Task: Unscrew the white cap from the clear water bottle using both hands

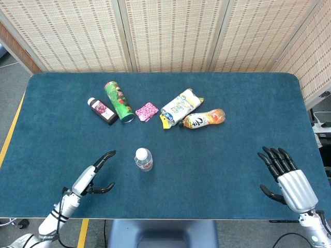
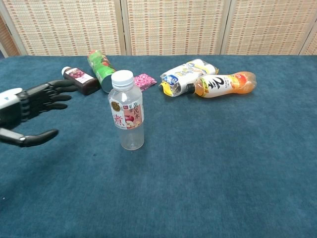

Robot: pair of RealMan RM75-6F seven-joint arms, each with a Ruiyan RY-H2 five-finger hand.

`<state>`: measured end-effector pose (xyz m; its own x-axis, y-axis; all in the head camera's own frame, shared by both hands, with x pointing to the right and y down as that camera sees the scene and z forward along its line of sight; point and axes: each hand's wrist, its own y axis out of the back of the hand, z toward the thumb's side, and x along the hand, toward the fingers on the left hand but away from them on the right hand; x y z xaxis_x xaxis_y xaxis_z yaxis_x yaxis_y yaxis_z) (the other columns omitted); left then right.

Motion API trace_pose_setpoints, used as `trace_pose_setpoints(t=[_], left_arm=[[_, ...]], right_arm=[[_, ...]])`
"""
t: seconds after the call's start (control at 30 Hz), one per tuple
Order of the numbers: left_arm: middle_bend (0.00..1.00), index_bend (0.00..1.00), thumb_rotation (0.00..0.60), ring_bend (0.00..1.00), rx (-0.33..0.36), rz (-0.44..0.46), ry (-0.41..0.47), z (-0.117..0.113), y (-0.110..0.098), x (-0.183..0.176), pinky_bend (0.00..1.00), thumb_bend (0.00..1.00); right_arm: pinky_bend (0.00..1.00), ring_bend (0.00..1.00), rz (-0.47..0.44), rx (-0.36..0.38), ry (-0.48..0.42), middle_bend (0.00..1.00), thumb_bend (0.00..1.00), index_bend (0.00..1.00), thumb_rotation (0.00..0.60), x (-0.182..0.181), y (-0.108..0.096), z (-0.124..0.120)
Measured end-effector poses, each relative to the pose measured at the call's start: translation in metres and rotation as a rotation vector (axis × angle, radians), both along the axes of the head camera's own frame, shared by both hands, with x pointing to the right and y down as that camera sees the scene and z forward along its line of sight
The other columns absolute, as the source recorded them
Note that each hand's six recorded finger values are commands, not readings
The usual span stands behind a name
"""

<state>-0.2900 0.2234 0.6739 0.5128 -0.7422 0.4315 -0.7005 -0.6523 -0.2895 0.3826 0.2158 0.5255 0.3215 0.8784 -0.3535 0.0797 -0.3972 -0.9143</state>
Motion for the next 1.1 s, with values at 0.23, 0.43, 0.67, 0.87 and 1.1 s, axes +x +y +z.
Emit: trace_pose_setpoints(t=[0.23,0.43,0.67,0.87,1.1], left_arm=[[0.00,0.00,0.600,0.00,-0.018,-0.020,-0.029,0.041,-0.014,0.057,0.07,0.34],[0.00,0.00,0.600,0.00,-0.052,-0.008,-0.010,0.058,-0.020,0.083,0.07,0.33],[0.01,0.00,0.600,0.00,-0.089,-0.031,0.064,0.061,-0.029,0.102,0.06,0.33],[0.08,0.00,0.600,0.00,-0.105,-0.015,0.109,0.060,-0.027,0.118,0.06,0.33],[0.40,0.27,0.600,0.17,-0.119,-0.046,0.150,0.060,-0.028,0.125,0.10,0.33]], right_arm=[[0.00,0.00,0.006,0.005,-0.003,0.00,0.17,0.00,0.600,0.005,0.002,-0.007],[0.00,0.00,0.004,0.005,-0.001,0.00,0.17,0.00,0.600,0.007,0.004,-0.011],[0.00,0.00,0.021,0.000,0.013,0.00,0.17,0.00,0.600,0.013,0.004,-0.011],[0.00,0.00,0.025,-0.006,0.020,0.00,0.17,0.00,0.600,0.014,0.001,-0.009],[0.00,0.00,0.003,-0.021,0.020,0.00,0.17,0.00,0.600,0.007,-0.002,-0.005]])
